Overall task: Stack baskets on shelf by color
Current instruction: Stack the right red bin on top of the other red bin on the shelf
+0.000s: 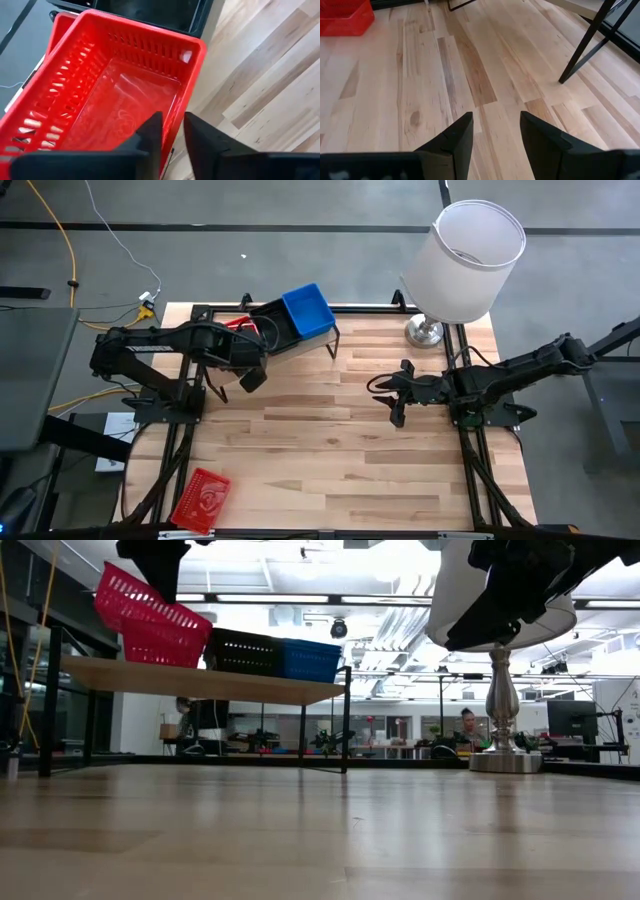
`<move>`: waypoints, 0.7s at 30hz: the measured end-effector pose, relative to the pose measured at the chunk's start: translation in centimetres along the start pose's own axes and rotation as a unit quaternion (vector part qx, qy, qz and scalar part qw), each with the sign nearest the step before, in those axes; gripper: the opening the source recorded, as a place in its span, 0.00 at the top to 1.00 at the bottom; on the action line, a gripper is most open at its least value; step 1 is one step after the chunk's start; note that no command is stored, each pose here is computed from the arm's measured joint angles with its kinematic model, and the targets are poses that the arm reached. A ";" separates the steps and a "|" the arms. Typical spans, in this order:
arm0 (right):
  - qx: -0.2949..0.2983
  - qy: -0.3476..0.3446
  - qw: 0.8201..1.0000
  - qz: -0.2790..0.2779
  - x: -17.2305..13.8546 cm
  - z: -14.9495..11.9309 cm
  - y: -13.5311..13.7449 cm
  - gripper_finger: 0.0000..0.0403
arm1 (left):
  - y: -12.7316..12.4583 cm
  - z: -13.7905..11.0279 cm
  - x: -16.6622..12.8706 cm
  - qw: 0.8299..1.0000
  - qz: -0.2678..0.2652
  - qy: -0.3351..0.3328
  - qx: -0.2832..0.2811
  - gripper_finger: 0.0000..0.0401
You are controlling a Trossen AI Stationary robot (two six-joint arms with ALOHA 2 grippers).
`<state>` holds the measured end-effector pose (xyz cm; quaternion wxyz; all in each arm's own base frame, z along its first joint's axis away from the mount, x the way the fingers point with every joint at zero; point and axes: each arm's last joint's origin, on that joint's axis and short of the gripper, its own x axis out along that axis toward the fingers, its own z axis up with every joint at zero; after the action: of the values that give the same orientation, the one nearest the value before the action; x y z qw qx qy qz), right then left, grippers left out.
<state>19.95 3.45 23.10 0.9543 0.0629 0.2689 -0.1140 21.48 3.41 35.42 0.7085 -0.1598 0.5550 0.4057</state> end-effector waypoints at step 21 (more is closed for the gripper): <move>0.002 -0.001 1.000 0.000 0.0 0.0 0.0 0.63 | 0.8 0.5 -2.0 0.999 -0.011 -0.043 -0.002 0.99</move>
<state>19.95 3.45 23.11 0.9544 0.0643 0.2682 -0.1144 21.13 3.46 37.57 0.7357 -0.1501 0.5215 0.4052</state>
